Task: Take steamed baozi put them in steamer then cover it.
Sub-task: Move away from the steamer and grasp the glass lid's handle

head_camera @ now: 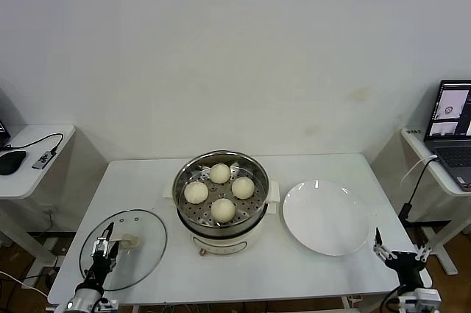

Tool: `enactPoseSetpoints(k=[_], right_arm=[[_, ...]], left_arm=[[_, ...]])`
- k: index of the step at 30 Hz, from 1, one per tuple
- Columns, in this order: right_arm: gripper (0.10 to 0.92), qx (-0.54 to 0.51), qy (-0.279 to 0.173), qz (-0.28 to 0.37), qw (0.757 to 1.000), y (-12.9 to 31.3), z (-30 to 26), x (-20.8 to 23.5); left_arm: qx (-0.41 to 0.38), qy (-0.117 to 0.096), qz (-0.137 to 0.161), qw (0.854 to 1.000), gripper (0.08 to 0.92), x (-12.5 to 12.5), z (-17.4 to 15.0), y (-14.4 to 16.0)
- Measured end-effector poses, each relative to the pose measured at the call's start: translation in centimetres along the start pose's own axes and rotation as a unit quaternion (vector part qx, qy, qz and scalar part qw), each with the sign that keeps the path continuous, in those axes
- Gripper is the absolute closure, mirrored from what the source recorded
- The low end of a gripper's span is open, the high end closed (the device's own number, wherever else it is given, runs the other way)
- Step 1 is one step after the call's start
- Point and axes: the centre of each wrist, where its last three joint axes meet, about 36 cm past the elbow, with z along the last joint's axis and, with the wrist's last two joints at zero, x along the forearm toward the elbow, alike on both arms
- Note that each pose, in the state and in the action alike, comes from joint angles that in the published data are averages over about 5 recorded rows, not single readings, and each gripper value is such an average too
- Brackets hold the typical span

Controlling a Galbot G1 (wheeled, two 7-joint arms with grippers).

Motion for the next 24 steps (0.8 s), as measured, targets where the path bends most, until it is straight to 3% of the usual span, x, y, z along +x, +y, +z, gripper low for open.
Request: enactPoseSetpoints(k=[14, 17, 24], right_arm=[[0.200, 0.015, 0.009, -0.005, 1.000, 0.2, 0.7, 0.2], [0.200, 0.018, 0.010, -0.006, 1.000, 0.3, 0.8, 0.2], [0.200, 0.025, 0.010, -0.010, 1.000, 0.3, 0.8, 0.3]], left_arm=[[0.000, 0.004, -0.004, 1.000, 0.180, -3.7, 0.1, 0.3], [0.004, 0.005, 0.000, 1.000, 0.221, -4.0, 0.1, 0.1], [0.014, 0.008, 0.006, 1.000, 0.422, -4.5, 0.2, -0.4]])
